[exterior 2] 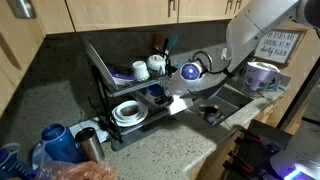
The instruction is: Pick up the cup and put it on the dish dryer
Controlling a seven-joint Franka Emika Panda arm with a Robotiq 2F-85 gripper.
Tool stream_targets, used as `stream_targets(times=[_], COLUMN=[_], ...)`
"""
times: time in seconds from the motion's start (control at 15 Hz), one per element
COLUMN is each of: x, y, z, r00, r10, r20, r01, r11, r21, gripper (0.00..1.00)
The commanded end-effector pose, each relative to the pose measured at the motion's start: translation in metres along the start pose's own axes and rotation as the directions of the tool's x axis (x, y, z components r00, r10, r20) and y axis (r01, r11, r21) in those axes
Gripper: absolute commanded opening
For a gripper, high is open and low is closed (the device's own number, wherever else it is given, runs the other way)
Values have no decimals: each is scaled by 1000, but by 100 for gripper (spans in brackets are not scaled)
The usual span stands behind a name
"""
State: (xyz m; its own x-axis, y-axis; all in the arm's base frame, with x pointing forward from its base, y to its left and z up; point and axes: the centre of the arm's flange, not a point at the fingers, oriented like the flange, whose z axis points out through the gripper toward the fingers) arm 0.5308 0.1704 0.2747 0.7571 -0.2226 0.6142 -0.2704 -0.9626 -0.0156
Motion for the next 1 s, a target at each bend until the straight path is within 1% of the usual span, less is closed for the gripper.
stream_targets(times=[0.0, 0.4, 0.87, 0.93], x=[10, 11, 10, 11], y=[-3, -5, 0, 0], z=[11, 18, 19, 19], r00=[999, 999, 999, 999], r10=[26, 30, 45, 48], r20=[-45, -40, -22, -23], r01=[-23, -26, -43, -46], r11=[998, 995, 996, 996], r21=[62, 92, 72, 70], gripper=[4, 4, 4, 24])
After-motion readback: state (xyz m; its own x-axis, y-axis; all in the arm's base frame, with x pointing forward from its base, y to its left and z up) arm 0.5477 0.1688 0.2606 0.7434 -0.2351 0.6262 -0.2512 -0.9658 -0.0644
